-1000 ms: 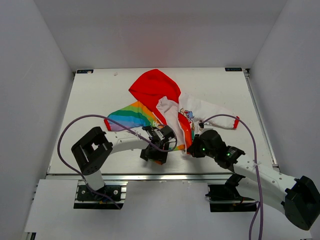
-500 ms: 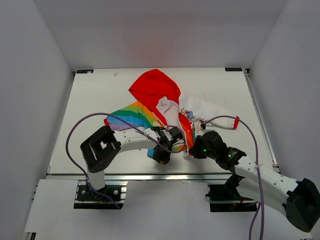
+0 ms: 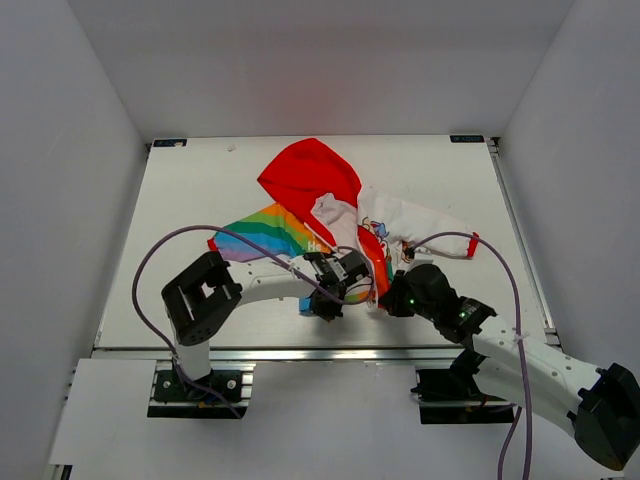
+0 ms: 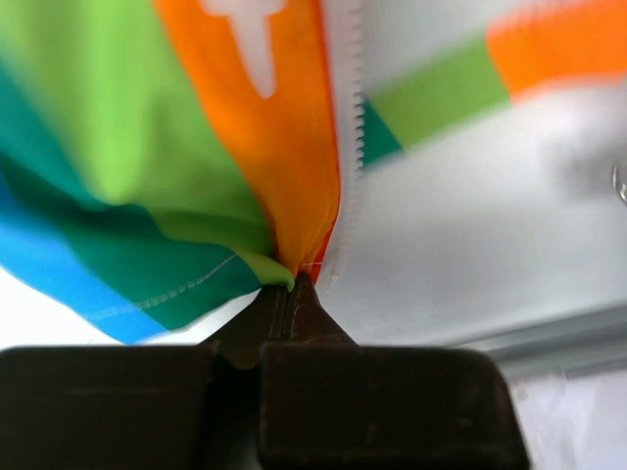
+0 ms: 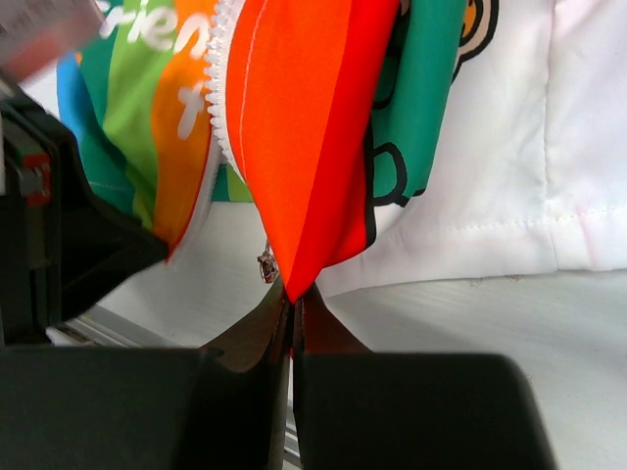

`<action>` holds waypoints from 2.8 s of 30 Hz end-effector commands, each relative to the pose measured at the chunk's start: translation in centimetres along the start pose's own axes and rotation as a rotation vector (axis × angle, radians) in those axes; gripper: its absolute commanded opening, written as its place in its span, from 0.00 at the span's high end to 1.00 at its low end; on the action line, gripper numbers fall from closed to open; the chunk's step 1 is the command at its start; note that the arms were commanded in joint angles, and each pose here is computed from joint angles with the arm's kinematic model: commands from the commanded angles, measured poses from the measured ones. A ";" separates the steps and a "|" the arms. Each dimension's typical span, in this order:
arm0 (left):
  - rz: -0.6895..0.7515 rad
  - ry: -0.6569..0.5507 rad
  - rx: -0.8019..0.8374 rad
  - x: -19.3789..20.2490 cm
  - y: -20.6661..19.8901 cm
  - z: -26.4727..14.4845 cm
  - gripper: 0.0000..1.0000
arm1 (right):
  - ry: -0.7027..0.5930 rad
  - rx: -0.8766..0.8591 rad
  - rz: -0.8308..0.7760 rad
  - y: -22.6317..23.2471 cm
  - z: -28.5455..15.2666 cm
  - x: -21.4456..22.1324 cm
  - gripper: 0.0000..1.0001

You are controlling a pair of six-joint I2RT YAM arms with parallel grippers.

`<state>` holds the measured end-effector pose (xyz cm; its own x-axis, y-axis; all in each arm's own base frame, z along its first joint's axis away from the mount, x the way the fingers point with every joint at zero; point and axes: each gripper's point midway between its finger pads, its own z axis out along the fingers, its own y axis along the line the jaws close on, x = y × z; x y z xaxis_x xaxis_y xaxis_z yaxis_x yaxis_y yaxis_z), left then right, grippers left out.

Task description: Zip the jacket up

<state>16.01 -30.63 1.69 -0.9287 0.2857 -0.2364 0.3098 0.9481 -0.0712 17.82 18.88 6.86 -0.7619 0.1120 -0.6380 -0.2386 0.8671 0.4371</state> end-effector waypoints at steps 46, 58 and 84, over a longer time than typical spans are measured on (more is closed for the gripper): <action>-0.106 -0.993 0.402 -15.2 0.6 -18.6 1.00 | -0.501 -0.796 -0.199 12.6 -3.6 -13.0 1.00; -0.056 -0.889 0.498 -13.6 -1.4 -17.8 1.00 | -0.591 -0.557 -0.068 9.6 -1.4 -16.7 1.00; -0.112 -1.032 0.488 -14.8 0.2 -21.3 1.00 | -0.529 -0.709 -0.179 10.9 -4.0 -13.7 1.00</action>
<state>25.15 -31.86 23.53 -0.4671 -0.1978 -0.8618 0.4786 0.7630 -0.4345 23.35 24.66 21.41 -0.3643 0.3460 -0.8646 -0.7527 0.4373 0.4922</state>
